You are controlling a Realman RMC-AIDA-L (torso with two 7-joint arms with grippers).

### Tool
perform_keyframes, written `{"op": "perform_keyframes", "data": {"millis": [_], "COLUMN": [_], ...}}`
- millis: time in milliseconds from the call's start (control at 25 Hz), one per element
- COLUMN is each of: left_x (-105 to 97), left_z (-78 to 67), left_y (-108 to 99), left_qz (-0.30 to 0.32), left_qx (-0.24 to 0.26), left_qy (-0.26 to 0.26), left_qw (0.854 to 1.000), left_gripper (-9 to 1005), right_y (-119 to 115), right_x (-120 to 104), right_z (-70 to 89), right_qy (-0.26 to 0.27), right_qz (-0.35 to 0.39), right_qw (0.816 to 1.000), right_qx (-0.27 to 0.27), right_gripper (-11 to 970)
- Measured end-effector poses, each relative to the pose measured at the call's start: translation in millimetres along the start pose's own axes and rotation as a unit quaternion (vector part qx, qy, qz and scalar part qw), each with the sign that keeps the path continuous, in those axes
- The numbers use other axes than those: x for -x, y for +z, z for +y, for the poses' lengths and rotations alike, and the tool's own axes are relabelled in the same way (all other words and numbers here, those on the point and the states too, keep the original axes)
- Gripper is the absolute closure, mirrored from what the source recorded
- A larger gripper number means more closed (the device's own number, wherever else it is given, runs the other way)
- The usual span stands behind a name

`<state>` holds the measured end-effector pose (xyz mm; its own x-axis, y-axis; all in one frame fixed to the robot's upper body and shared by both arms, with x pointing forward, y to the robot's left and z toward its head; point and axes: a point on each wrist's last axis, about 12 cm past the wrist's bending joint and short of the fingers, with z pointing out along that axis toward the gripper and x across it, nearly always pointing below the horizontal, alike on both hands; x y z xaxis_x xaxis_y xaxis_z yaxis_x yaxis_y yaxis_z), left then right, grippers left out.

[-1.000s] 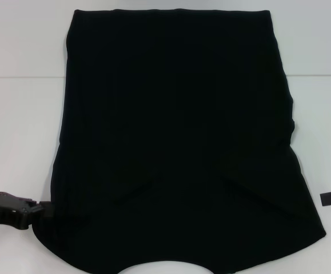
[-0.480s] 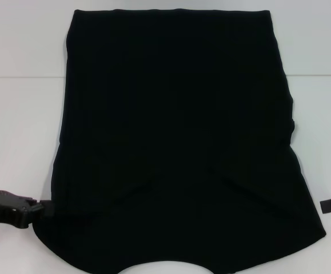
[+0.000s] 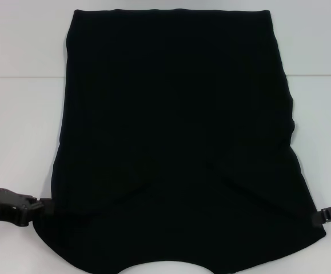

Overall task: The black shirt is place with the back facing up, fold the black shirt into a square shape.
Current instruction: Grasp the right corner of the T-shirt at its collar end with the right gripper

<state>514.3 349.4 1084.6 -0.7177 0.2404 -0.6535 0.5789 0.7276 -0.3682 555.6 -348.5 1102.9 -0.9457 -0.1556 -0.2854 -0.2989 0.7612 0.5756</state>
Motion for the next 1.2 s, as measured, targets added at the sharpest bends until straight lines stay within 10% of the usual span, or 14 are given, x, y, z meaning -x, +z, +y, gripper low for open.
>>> {"op": "perform_keyframes", "data": {"millis": [1200], "left_x": [1.7], "left_z": [2.0], "left_y": [-0.8], "left_qz": [-0.002], "left_qx": [0.006], "left_qy": [0.001], "left_qw": [1.000], "left_gripper": [958], "right_y": [5.4], "right_x": [2.2], "right_z": [0.1], "right_qy": [0.006], "right_qz": [0.016], "right_qw": [1.000], "right_qx": [-0.012], "right_gripper": [95]}}
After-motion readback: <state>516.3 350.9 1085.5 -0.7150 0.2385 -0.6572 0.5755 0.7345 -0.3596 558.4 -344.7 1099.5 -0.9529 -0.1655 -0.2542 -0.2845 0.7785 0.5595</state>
